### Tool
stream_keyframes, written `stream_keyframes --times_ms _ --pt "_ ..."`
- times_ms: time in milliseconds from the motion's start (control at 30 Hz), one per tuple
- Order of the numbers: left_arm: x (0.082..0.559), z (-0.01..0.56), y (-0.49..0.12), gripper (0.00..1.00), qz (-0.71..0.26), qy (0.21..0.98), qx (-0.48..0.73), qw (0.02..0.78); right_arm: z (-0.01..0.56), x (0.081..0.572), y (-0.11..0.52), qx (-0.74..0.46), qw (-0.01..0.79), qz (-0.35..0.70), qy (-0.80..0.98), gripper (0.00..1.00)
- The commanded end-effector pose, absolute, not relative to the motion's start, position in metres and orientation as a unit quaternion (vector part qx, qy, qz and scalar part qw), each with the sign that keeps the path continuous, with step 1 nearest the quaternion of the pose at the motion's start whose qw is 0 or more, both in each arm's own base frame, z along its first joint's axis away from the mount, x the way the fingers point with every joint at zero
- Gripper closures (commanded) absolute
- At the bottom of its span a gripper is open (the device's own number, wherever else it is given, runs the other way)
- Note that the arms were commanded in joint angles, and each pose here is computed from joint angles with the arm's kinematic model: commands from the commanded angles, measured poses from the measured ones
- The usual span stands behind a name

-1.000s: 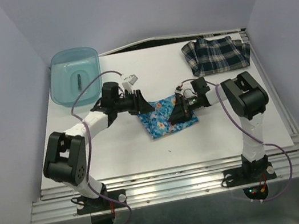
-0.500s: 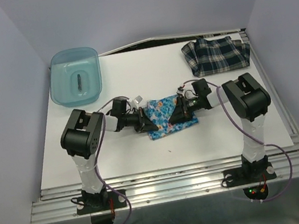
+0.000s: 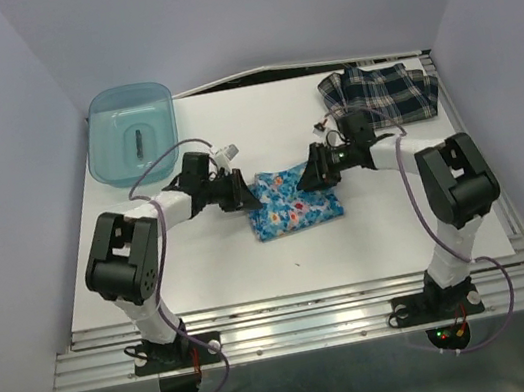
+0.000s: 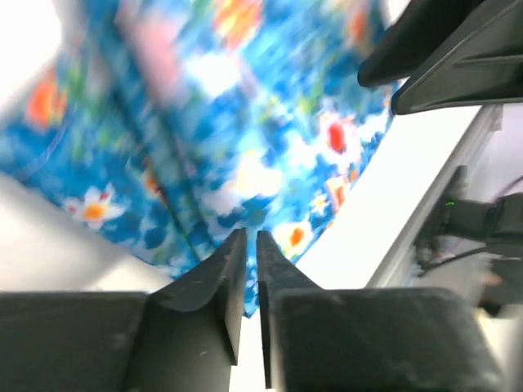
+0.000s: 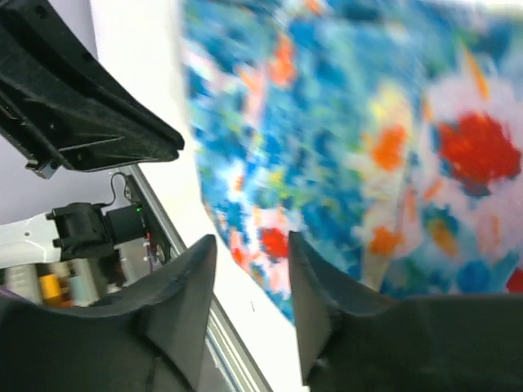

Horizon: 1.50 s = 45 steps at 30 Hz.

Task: Fold and stack the skirts
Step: Fold the skirt, then neatly place the folded skirt to the corner

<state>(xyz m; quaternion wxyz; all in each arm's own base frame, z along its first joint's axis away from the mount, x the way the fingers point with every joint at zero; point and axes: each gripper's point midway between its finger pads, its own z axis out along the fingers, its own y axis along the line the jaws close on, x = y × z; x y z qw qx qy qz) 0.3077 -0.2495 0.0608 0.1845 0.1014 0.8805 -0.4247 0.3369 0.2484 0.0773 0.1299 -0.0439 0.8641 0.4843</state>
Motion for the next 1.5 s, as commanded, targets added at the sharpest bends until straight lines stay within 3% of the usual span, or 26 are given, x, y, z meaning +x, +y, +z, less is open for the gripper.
stream_keyframes --times_ms 0,133,200,300,400,433,1100,1300,1467 --pt "0.331 0.147 -0.268 0.74 -0.378 0.830 0.242 0.330 0.147 0.354 0.241 -0.099 0.231 0.460 0.852 0.47" --pt "0.337 0.184 -0.291 0.69 -0.251 0.781 0.389 0.419 0.162 0.355 0.217 -0.095 0.281 0.395 0.870 0.41" --pt "0.340 0.187 -0.290 0.68 -0.165 0.750 0.450 0.455 0.157 0.355 0.198 -0.079 0.297 0.347 0.886 0.32" --pt "0.314 0.172 -0.303 0.64 -0.071 0.697 0.543 0.462 0.156 0.370 0.146 -0.008 0.359 0.230 0.905 0.00" --pt "0.283 0.158 -0.321 0.59 -0.034 0.655 0.598 0.461 0.148 0.366 0.123 0.030 0.332 0.231 0.914 0.00" --pt "0.265 0.143 -0.328 0.44 -0.022 0.633 0.629 0.450 0.141 0.363 0.115 0.051 0.308 0.248 0.917 0.00" --pt "0.243 0.049 -0.366 0.41 -0.005 0.598 0.703 0.386 0.076 0.328 0.134 0.159 0.163 0.376 0.898 0.00" --pt "0.253 0.041 -0.367 0.46 0.015 0.607 0.692 0.390 0.066 0.323 0.139 0.159 0.144 0.392 0.895 0.00" --pt "0.256 0.036 -0.367 0.81 -0.004 0.622 0.684 0.381 0.061 0.322 0.139 0.154 0.139 0.393 0.896 0.00"
